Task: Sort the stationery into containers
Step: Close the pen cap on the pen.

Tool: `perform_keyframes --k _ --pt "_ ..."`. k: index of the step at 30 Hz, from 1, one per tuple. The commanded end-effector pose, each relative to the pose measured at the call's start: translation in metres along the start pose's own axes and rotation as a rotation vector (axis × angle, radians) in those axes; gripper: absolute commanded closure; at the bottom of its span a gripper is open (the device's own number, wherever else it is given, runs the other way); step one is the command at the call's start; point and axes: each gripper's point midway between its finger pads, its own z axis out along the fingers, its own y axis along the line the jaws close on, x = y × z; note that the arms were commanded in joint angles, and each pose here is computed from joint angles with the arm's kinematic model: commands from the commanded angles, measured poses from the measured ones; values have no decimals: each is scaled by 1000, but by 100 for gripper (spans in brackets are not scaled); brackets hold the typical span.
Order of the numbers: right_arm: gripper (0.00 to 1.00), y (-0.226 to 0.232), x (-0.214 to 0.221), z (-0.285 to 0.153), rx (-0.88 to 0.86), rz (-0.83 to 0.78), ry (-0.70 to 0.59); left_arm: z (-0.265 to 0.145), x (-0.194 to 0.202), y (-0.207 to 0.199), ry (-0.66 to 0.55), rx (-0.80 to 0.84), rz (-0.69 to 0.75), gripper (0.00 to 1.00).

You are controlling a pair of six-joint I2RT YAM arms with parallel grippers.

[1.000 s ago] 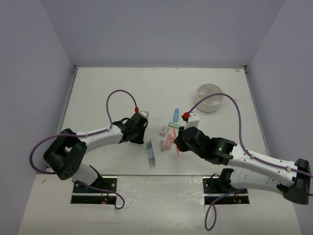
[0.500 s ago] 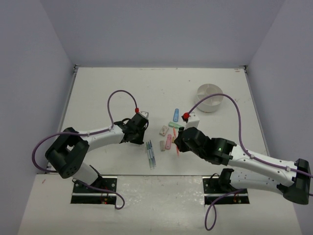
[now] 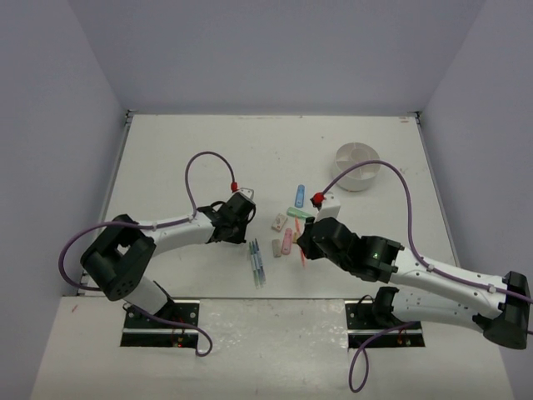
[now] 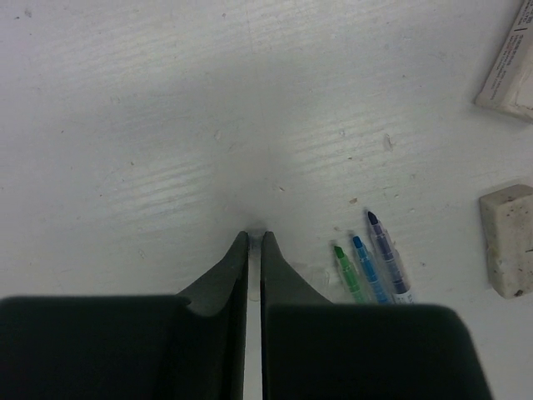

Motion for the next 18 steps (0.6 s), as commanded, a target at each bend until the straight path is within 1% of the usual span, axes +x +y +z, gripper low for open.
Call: perform_keyframes --k 1,2,5,7,8,9,10,11,12,14,16,17,18 --pt "100 8 -9 -4 -52 53 -43 2 3 13 0 -71 -14 100" --pt "100 12 -10 -5 -76 58 -47 -2 -2 11 -16 -66 -28 100" --pt "100 24 -12 -7 -151 76 -65 -28 -32 5 -115 -32 -86 100" --pt "100 29 -8 -7 -200 83 -67 -57 -62 -7 -220 42 -135 100" --pt "100 37 -12 -8 -242 92 -85 -71 -76 -14 -277 88 -166 100" --pt "100 43 -7 -9 -289 89 -71 -84 -87 -21 -329 140 -187 100" --pt "100 48 -11 -11 -317 96 -88 -98 -97 -28 -378 201 -204 100" --pt "100 57 -11 -14 -370 101 -91 -122 -111 -41 -455 313 -227 100" --pt "100 64 -7 -16 -421 99 -77 -144 -116 -52 -507 424 -234 100" --pt "100 75 -6 -20 -494 100 -77 -172 -128 -67 -577 558 -256 100" --pt "100 97 -5 -35 -642 86 -73 -218 -136 -86 -650 765 -268 100" --pt "100 105 -8 -43 -702 82 -85 -234 -140 -91 -682 831 -278 100" --pt "100 109 -14 -47 -727 87 -106 -238 -142 -92 -699 856 -291 100"
